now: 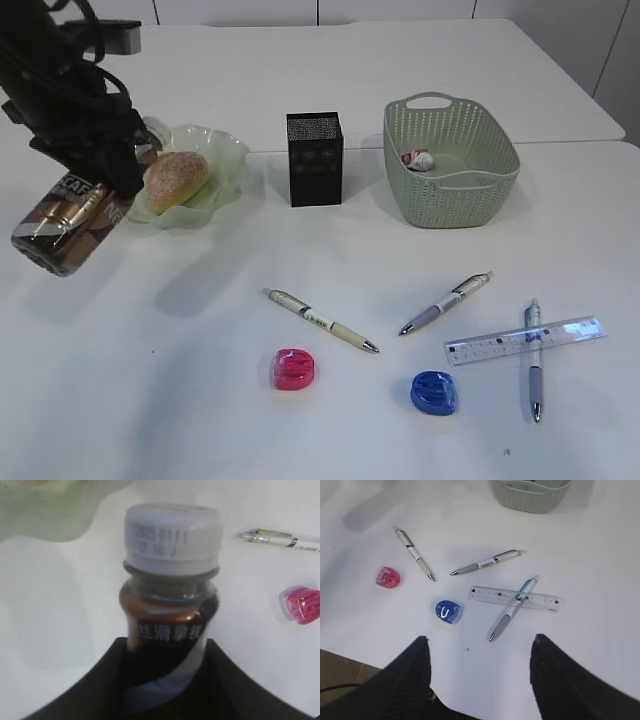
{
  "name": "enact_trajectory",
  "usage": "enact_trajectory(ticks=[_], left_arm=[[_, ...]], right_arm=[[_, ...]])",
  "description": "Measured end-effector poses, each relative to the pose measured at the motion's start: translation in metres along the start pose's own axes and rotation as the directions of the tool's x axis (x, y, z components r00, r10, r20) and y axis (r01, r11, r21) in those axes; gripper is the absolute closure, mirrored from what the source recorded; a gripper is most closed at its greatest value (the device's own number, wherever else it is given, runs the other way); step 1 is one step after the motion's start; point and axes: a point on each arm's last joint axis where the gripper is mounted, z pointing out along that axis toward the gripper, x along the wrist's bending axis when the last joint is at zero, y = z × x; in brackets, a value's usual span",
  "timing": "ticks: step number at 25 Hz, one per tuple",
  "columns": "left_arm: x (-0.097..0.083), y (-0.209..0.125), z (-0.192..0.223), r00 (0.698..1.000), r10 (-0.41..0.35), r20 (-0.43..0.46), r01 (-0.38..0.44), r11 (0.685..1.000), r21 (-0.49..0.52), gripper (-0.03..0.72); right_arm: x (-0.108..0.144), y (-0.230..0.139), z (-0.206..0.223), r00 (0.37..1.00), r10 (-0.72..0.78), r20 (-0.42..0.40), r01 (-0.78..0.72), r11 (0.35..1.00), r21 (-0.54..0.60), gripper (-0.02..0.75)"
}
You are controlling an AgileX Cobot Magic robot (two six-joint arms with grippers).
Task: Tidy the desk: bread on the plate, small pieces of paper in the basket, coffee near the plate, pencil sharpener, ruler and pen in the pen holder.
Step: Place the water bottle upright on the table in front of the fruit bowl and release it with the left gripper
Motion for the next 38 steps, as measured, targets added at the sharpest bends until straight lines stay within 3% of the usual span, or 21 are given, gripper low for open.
enact_trajectory(ticks=[10,15,26,32,38], left_arm=[[-0.014,-0.029,-0.053,1.000,0.014,-0.015,-0.016,0.996,-0.090,0.412],[-0.018,-0.061,-0.051,1.000,0.003,-0.024,-0.006,0.995,-0.101,0.412],[-0.015,-0.101,-0.007,0.996,-0.065,-0.059,0.045,0.955,-0.293,0.412],[-0.009,-0.112,0.019,0.989,-0.136,-0.063,0.099,0.906,-0.412,0.413],[-0.003,-0.114,0.028,0.979,-0.176,-0.103,0.092,0.831,-0.549,0.414]], right_arm=[[0.000,0.000,0.000,1.000,0.001,-0.002,-0.001,1.000,0.000,0.245],[0.000,0.000,0.000,1.000,0.001,-0.003,-0.001,1.000,0.000,0.245],[0.001,0.000,0.000,1.000,0.006,-0.014,-0.006,1.000,-0.002,0.245],[0.002,0.000,0.000,1.000,0.008,-0.018,-0.008,1.000,-0.003,0.245],[0.002,0.000,0.000,1.000,0.010,-0.026,-0.010,1.000,-0.004,0.245]])
